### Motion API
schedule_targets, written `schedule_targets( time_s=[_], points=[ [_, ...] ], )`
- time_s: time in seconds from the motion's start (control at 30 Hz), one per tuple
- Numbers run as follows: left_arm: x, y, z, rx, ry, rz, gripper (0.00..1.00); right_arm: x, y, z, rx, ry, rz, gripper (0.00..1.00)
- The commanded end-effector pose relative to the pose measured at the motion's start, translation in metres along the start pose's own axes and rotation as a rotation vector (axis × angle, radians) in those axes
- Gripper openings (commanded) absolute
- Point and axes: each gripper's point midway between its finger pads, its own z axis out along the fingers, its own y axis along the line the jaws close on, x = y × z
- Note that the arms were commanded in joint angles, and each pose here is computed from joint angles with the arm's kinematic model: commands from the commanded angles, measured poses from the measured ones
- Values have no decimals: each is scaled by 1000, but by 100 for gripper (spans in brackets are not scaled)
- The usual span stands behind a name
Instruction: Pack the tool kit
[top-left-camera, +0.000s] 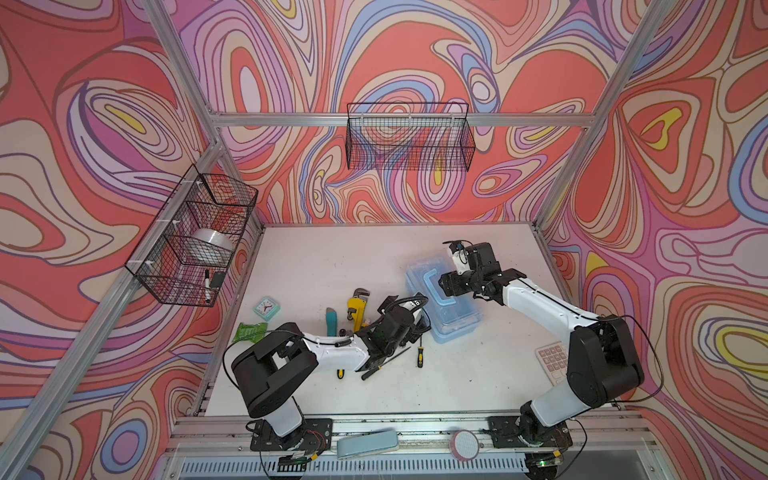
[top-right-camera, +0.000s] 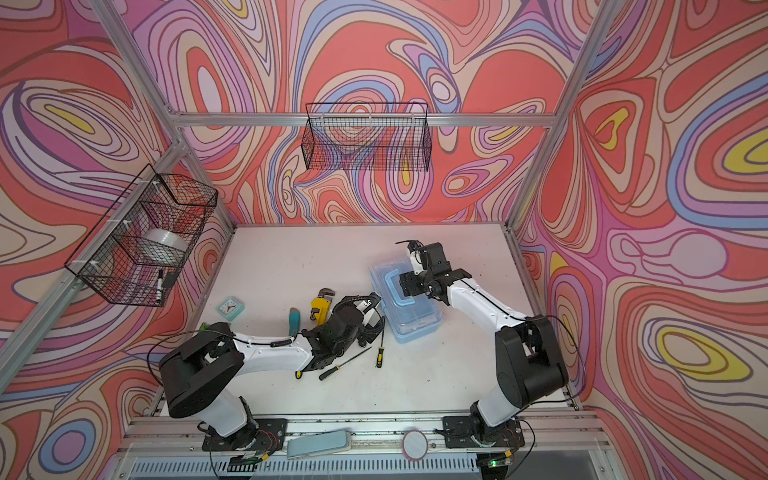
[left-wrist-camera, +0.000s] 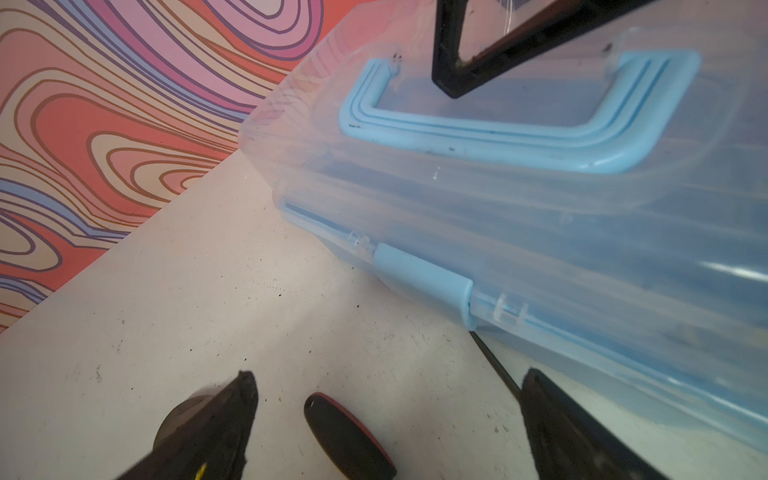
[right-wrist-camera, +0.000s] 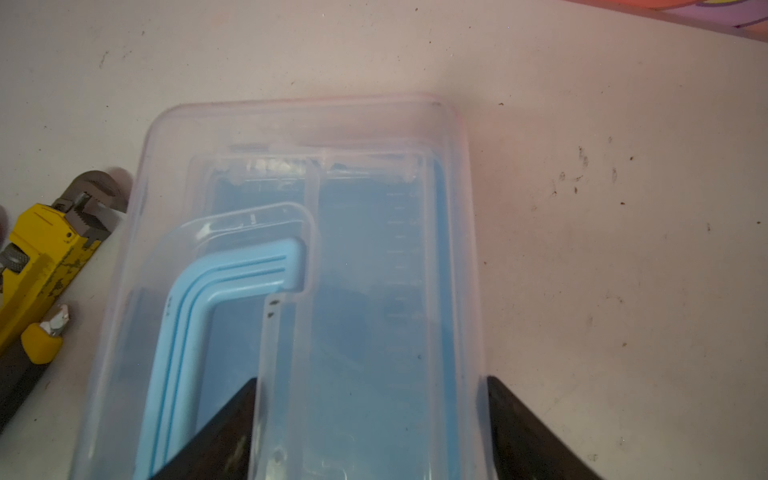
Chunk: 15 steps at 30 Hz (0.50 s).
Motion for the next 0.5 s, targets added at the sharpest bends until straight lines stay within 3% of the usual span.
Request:
schedule_targets(
  time_s=[0.0, 0.2, 0.47],
  points=[
    [-4, 4, -3, -8, -13, 10, 99, 54, -24, 9, 71, 163, 43, 82],
    [-2, 0, -4, 19, -11, 12, 97, 56, -24, 8, 45, 154, 75, 80],
    [-2, -7, -6, 162, 9, -132, 91, 61, -32, 12, 69, 163, 105, 80]
  ],
)
